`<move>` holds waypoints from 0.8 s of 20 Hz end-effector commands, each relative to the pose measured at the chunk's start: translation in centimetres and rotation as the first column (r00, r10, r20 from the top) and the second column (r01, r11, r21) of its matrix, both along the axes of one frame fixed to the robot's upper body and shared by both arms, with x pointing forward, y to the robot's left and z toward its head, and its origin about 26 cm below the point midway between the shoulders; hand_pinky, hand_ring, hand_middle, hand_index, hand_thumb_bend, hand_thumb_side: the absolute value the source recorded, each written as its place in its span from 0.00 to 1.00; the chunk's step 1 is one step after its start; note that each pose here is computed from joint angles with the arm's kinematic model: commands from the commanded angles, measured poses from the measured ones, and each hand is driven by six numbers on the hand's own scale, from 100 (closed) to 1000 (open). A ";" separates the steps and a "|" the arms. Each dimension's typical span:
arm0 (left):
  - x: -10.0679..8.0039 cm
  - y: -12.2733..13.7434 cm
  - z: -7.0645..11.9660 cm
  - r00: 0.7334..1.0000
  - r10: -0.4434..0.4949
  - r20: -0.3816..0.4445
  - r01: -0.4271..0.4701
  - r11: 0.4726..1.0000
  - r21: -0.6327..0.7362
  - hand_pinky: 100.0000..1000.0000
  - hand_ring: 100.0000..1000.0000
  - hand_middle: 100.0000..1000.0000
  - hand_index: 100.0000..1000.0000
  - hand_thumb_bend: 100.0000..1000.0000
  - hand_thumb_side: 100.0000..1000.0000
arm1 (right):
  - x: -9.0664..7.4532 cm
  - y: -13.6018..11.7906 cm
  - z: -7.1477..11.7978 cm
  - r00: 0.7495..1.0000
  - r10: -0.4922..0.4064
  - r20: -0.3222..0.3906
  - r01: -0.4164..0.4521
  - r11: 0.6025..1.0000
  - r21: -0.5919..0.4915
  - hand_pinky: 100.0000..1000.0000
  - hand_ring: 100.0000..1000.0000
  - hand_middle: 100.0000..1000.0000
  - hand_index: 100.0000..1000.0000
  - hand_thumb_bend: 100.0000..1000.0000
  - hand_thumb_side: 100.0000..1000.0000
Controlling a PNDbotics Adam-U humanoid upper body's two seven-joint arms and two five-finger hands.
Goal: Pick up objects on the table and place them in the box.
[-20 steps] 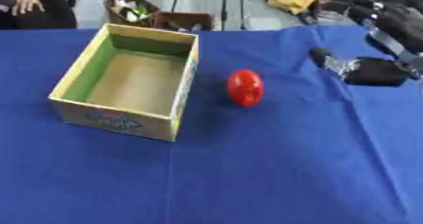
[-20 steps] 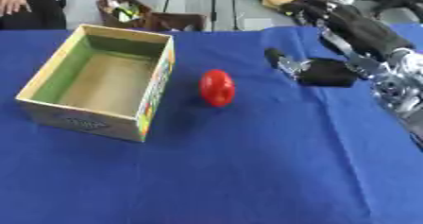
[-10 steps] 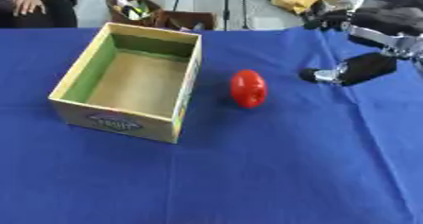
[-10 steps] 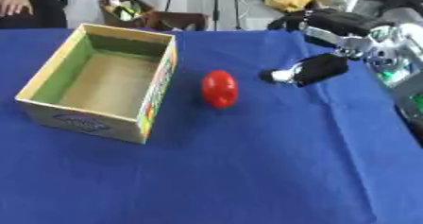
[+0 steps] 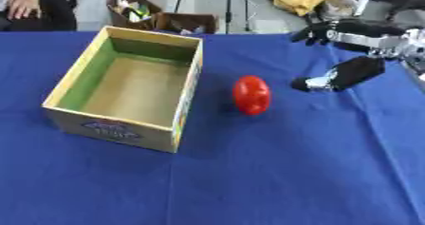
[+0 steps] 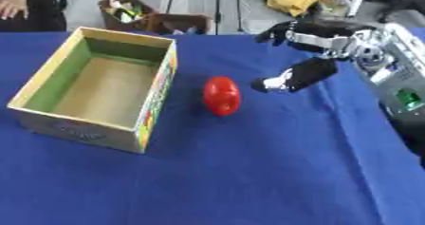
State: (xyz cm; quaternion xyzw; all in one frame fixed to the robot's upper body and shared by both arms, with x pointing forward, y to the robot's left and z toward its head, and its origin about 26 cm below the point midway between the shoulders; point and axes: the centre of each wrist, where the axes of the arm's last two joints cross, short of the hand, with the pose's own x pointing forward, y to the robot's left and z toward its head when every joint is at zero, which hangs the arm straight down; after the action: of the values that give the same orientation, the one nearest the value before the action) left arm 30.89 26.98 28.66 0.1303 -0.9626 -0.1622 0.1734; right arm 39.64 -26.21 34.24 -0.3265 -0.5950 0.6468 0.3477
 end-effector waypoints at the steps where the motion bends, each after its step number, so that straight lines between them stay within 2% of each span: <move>1: -0.3 -0.3 0.9 0.999 -0.017 0.036 0.016 1.000 0.010 0.54 0.71 0.77 0.97 0.00 1.00 | -0.3 0.0 1.6 0.999 0.005 0.035 -0.006 1.000 0.011 0.87 0.89 0.93 1.00 0.39 0.65; 2: -0.3 -0.3 1.0 0.999 -0.020 0.039 0.019 1.000 0.010 0.54 0.71 0.77 0.97 0.00 1.00 | -0.1 0.1 1.6 0.999 0.005 0.035 -0.006 1.000 0.013 0.87 0.89 0.93 1.00 0.36 0.65; 3: -0.3 -0.4 1.1 0.999 -0.023 0.042 0.023 1.000 0.010 0.54 0.71 0.77 0.97 0.00 1.00 | 0.0 0.2 1.6 0.999 0.005 0.034 -0.005 1.000 0.016 0.87 0.89 0.93 1.00 0.39 0.64; 16: -0.3 -0.8 1.7 0.997 -0.044 0.062 0.043 0.999 0.018 0.54 0.71 0.77 0.97 0.00 1.00 | 0.3 0.3 2.7 0.999 0.050 -0.013 -0.050 0.997 -0.050 0.89 0.92 0.95 1.00 0.50 0.62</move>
State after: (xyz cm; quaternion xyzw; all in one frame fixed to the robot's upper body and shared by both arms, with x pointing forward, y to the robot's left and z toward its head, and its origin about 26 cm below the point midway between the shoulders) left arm 30.95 26.34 29.59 0.1164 -0.9673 -0.1644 0.1542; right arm 40.41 -25.42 35.43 -0.3054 -0.5817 0.6757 0.3344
